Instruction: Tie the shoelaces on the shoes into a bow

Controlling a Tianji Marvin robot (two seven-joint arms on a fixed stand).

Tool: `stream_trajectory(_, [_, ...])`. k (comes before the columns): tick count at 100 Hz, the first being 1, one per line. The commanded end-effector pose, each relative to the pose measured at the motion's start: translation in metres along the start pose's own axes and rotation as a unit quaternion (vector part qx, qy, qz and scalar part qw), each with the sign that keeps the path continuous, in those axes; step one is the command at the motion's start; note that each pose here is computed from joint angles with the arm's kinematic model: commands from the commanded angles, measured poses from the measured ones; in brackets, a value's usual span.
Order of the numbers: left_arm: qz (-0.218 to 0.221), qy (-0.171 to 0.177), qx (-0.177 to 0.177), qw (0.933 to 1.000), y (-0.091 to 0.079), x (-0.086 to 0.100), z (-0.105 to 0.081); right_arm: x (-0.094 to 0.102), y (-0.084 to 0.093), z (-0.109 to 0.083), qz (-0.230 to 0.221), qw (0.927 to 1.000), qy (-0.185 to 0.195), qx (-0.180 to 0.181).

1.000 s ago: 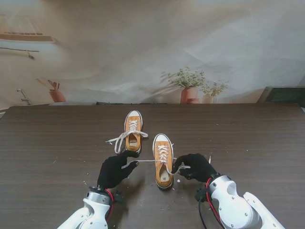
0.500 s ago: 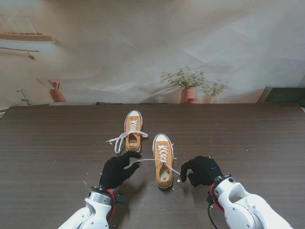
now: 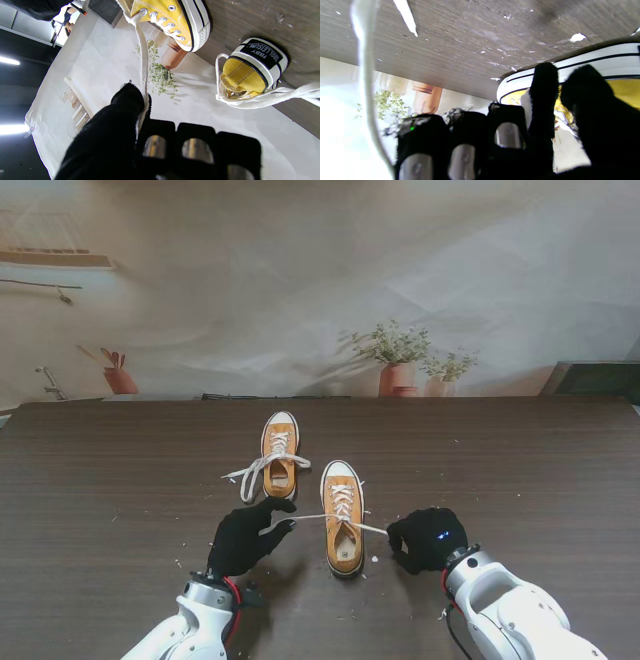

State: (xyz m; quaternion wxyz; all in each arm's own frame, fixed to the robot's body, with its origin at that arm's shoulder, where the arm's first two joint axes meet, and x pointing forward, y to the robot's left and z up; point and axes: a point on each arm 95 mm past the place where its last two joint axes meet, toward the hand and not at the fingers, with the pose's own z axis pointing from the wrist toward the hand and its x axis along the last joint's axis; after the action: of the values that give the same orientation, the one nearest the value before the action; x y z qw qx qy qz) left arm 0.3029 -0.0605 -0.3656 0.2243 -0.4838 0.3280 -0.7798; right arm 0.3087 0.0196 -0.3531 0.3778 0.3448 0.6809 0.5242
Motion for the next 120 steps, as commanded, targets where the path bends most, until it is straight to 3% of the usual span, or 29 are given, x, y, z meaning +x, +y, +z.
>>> stream_trajectory(1, [-0.002, 0.004, -0.004, 1.0000, 0.000, 0.003, 0.001, -0.001, 0.000, 0.000, -0.003, 1.0000, -0.004, 0.006])
stream_trajectory(25, [0.002, 0.010, -0.005, 0.9999, -0.002, 0.005, 0.002, 0.002, -0.007, 0.003, 0.003, 0.9990, -0.042, 0.014])
stream_trajectory(50, [-0.005, 0.017, -0.022, 0.9996, -0.002, 0.009, 0.010, 0.004, -0.016, 0.004, 0.045, 0.9969, -0.063, -0.010])
stream_trajectory(82, [-0.079, 0.027, -0.072, 0.9939, 0.012, 0.017, 0.030, 0.008, -0.015, 0.000, 0.053, 0.9948, -0.034, -0.081])
stream_trajectory(120, [-0.156, 0.012, -0.123, 0.9799, 0.040, 0.028, 0.048, 0.011, -0.012, 0.003, 0.047, 0.9920, -0.010, -0.117])
